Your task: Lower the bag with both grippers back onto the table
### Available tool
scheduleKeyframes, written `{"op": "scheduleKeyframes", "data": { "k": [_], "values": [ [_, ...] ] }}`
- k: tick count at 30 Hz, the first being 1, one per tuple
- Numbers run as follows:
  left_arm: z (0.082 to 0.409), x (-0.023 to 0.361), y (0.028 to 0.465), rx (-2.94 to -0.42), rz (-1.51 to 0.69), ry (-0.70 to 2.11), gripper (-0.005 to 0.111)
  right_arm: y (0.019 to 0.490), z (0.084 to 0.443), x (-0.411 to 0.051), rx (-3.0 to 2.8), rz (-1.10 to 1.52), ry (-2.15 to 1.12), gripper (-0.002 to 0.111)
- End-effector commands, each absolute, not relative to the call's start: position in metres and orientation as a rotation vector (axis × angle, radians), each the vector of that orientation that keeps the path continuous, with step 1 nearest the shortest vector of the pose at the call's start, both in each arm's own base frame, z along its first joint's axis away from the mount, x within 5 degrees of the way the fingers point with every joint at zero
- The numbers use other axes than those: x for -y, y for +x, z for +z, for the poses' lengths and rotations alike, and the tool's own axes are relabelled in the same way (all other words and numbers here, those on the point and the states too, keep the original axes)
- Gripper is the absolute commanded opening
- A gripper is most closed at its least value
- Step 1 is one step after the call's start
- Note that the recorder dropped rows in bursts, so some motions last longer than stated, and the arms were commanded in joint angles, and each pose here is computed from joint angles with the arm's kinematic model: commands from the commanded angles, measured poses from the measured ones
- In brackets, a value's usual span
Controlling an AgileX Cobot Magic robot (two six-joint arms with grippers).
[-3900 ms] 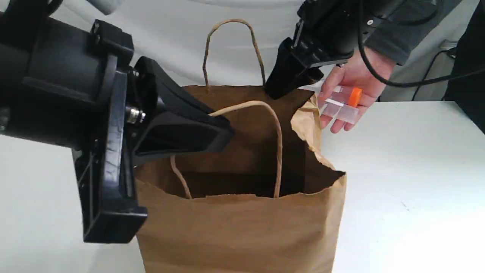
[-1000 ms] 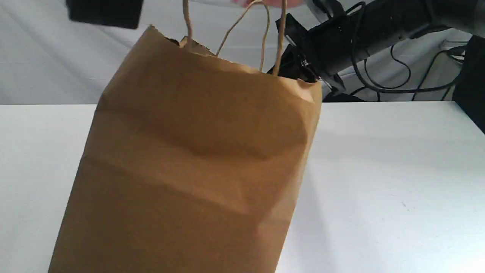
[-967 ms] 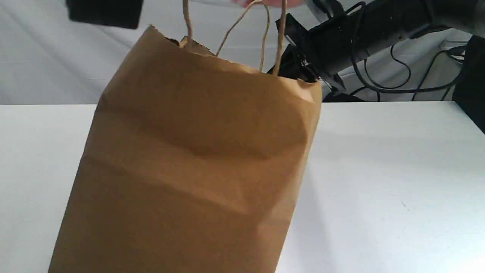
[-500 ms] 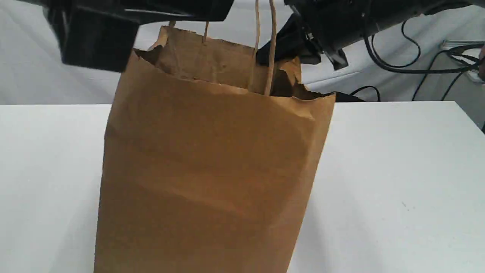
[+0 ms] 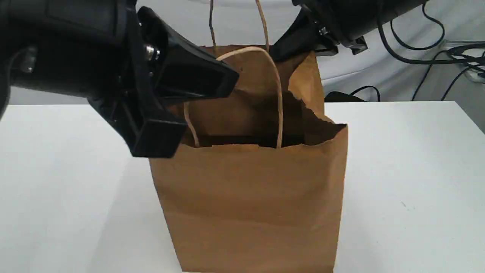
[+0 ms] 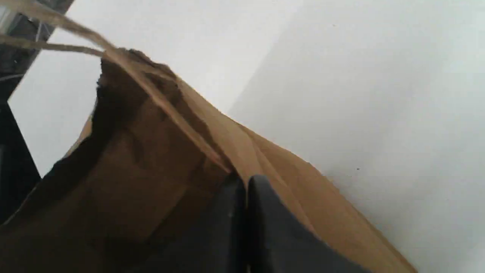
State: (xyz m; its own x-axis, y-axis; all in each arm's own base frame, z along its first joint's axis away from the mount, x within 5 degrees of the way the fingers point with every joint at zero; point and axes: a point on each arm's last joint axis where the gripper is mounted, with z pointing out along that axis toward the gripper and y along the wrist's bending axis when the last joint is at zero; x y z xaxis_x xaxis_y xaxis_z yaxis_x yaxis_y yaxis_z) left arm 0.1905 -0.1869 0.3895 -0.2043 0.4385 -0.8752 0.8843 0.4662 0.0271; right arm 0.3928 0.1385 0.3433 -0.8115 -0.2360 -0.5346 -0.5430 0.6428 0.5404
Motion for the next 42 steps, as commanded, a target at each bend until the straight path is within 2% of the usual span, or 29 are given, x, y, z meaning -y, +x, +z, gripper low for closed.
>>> {"op": "scheduleKeyframes", "data": {
  "k": [1, 11, 20, 30, 34, 39, 42],
  "values": [
    [0.391, 0.188, 0.19, -1.804, -0.636, 1.085, 0.0, 0.388, 0.347, -0.142, -2.447, 0.927, -0.67, 0.0],
    [0.39, 0.188, 0.191, -1.805, -0.635, 1.082, 0.0, 0.389, 0.344, -0.139, -2.471, 0.853, -0.69, 0.0],
    [0.364, 0.195, 0.199, -1.889, -0.66, 1.079, 0.0, 0.387, 0.327, -0.138, -2.523, 0.855, -0.703, 0.0],
    [0.366, 0.196, 0.2, -1.865, -0.676, 1.058, 0.001, 0.387, 0.326, -0.138, -2.523, 0.855, -0.702, 0.0],
    [0.367, 0.196, 0.2, -1.861, -0.677, 1.05, 0.014, 0.387, 0.326, -0.138, -2.523, 0.855, -0.702, 0.006],
    [0.367, 0.196, 0.201, -1.866, -0.682, 1.031, 0.049, 0.387, 0.326, -0.138, -2.523, 0.855, -0.702, 0.02],
    [0.367, 0.196, 0.2, -1.867, -0.684, 1.03, 0.059, 0.387, 0.326, -0.138, -2.523, 0.855, -0.702, 0.025]
  ]
}}
